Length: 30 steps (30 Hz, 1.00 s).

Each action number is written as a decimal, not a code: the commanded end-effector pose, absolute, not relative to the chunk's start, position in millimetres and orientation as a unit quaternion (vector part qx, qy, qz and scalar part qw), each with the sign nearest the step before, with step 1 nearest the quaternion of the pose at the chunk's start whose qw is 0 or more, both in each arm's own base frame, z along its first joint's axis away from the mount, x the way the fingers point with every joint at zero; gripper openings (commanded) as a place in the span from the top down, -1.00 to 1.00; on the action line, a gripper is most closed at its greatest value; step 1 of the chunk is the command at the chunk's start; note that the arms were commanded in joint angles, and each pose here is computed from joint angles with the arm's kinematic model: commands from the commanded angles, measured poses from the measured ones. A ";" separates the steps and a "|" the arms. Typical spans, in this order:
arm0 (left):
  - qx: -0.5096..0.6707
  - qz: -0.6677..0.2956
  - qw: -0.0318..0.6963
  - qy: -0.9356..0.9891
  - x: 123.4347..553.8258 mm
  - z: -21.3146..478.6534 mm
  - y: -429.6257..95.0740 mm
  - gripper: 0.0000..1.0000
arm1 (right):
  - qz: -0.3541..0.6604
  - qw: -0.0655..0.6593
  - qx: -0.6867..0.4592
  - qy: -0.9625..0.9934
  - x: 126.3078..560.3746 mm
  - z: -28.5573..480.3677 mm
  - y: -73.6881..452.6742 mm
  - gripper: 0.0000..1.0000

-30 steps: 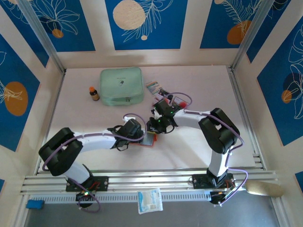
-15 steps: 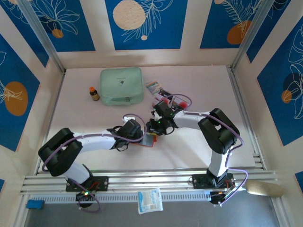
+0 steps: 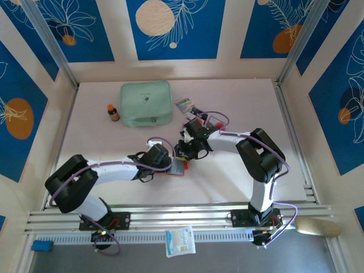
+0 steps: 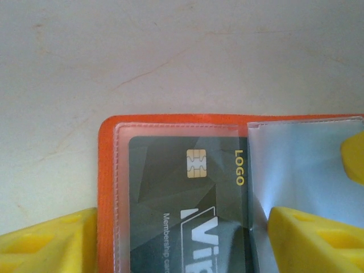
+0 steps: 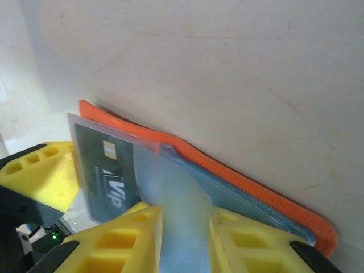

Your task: Put the credit cards into the card holder

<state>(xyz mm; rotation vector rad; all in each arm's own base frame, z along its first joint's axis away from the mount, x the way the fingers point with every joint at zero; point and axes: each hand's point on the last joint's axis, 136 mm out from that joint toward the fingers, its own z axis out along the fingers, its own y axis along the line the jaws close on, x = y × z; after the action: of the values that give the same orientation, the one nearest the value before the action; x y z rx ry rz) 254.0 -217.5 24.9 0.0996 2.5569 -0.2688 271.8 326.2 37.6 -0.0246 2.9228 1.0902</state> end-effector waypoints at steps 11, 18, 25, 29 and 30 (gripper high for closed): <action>0.012 -0.113 0.333 0.936 244.6 79.2 -192.4 -0.69 | 0.377 0.003 -0.024 0.926 264.7 75.4 351.1 -0.01; -0.005 -0.114 0.350 0.930 234.9 88.9 -172.6 -0.71 | 0.369 -0.001 -0.027 0.929 267.9 76.0 370.8 -0.07; -0.014 -0.112 0.353 0.929 228.6 87.5 -161.0 -0.72 | 0.363 -0.012 -0.025 0.931 272.6 63.7 390.3 -0.08; -0.014 -0.109 0.351 0.930 227.0 84.1 -158.3 -0.72 | 0.361 -0.021 -0.020 0.932 274.5 55.6 396.6 -0.09; -0.015 -0.108 0.350 0.930 226.8 82.6 -158.0 -0.72 | 0.362 -0.025 -0.018 0.932 274.0 52.8 397.5 -0.08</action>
<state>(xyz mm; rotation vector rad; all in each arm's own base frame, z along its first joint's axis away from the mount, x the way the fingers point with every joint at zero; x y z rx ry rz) 230.5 -168.5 90.4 -0.0182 2.3921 -0.3254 277.2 392.6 53.8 -0.0817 2.9433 1.1454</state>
